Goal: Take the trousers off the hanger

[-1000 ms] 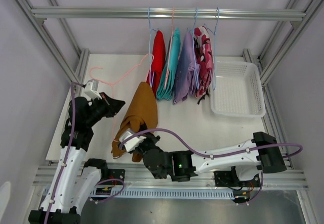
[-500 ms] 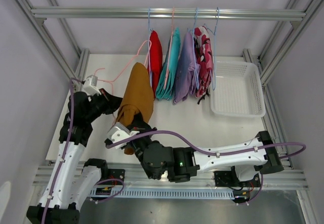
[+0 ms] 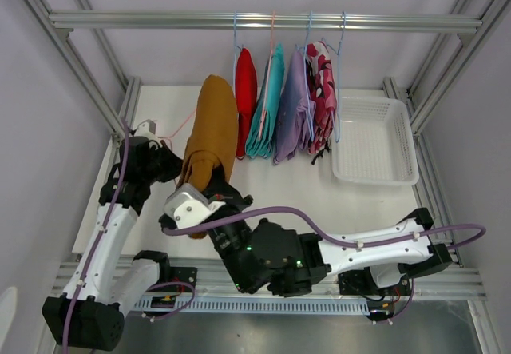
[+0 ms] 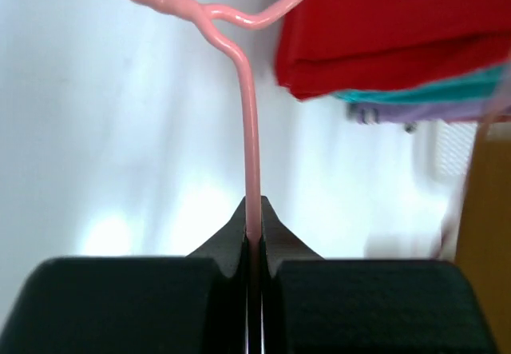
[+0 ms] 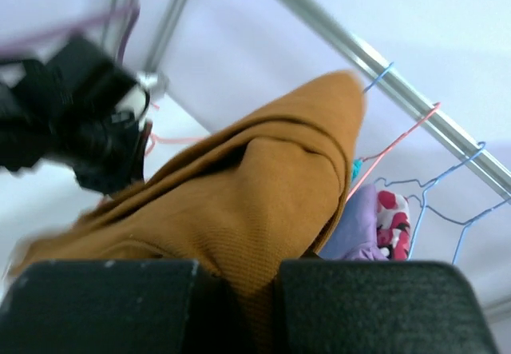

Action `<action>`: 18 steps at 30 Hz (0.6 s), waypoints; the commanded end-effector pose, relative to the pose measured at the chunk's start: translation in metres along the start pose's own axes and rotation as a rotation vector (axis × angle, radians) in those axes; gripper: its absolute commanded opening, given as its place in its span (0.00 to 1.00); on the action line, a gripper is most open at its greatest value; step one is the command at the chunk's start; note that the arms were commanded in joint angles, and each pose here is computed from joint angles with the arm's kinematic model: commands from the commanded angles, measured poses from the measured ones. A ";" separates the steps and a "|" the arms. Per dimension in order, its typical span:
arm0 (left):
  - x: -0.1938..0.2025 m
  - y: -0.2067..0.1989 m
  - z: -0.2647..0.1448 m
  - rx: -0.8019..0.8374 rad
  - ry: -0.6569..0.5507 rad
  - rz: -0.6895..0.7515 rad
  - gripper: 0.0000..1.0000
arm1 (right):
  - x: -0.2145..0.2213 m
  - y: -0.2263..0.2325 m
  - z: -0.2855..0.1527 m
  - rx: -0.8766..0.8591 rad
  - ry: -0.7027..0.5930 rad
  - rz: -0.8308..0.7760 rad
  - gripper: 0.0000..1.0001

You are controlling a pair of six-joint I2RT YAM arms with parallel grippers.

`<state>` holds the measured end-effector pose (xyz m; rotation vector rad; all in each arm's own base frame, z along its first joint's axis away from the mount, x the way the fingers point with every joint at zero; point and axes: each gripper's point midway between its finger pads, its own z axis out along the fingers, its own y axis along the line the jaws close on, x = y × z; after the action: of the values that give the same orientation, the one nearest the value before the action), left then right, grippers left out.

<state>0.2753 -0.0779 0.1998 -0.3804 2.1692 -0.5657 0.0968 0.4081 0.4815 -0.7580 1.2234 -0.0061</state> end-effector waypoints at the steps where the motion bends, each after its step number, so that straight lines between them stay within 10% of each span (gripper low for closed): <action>1: -0.026 0.019 -0.003 -0.118 -0.106 0.054 0.00 | -0.065 -0.079 -0.020 0.058 -0.132 0.287 0.00; 18: -0.029 0.012 -0.007 -0.086 -0.130 0.061 0.01 | -0.037 -0.118 -0.067 0.080 -0.033 0.248 0.00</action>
<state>0.2809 -0.0524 0.1941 -0.4305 2.1525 -0.3943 0.0537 0.3509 0.5401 -0.6608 1.2297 0.0766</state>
